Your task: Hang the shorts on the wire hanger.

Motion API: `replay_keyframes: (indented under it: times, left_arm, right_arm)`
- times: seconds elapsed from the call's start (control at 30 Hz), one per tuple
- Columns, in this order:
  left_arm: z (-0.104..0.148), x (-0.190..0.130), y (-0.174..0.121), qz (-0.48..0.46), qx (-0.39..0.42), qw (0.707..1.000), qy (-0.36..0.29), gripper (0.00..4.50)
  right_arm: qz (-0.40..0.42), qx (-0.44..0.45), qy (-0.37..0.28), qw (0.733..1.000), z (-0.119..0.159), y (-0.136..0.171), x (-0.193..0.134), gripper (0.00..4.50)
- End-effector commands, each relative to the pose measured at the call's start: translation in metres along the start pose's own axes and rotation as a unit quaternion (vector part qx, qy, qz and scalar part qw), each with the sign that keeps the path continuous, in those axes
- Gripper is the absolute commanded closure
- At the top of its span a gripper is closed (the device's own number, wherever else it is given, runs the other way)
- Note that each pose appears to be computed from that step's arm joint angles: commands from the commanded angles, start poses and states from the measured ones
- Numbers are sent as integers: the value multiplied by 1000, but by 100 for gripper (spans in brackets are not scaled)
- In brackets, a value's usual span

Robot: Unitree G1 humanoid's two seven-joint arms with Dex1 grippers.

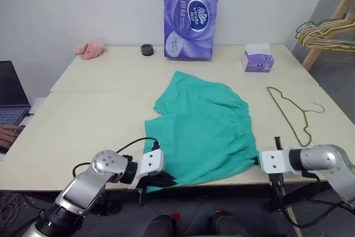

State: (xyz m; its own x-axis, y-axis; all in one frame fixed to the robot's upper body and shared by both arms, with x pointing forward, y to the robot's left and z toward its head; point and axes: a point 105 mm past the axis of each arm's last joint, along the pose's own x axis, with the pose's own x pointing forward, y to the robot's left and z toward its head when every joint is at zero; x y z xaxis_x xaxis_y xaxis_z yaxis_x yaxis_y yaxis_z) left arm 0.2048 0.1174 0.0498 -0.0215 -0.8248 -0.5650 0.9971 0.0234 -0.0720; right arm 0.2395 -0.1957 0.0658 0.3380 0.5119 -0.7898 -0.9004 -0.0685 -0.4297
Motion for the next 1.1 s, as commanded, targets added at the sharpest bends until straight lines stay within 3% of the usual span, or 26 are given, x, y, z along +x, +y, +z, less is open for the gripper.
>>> replay_keyframes:
  times: [0.03, 0.3, 0.33, 0.4, 0.43, 0.47, 0.77, 0.8, 0.93, 1.0, 1.1]
  left_arm:
    - [8, 0, -8, -13, 9, 1000, -10, 450]
    - [7, 4, -18, -24, -31, 999, -18, 450]
    - [7, 4, -18, -24, -40, 999, -21, 405]
    - [8, 4, -19, -26, -51, 998, -29, 360]
    - [9, 4, -20, -25, -53, 998, -33, 326]
    - [9, 4, -19, -23, -53, 998, -34, 302]
    - [11, 3, -15, -2, -36, 999, -38, 33]
    - [13, 2, -10, 14, -25, 999, -42, 3]
    - [27, -3, 16, 82, -6, 994, -70, 1]
    - [42, -5, 34, 126, 2, 987, -100, 1]
    - [57, -7, 48, 157, 14, 980, -122, 1]
  right_arm:
    - [-10, -4, 0, 1000, 8, -7, -10, 449]
    - [19, -8, -40, 999, 27, 0, -7, 449]
    - [21, -5, -43, 999, 28, 0, -7, 450]
    - [26, -3, -45, 999, 30, 2, -7, 450]
    - [32, -2, -46, 998, 31, 4, -9, 396]
    - [38, -4, -45, 998, 31, 5, -11, 379]
    - [25, -8, 3, 1000, 10, -9, -40, 75]
    - [1, 13, 6, 1000, 5, -17, -48, 74]
    - [-121, 108, -21, 987, -6, -51, -70, 74]
    - [-217, 197, -65, 954, -12, -72, -78, 74]
    - [-286, 299, -100, 905, -20, -82, -80, 74]
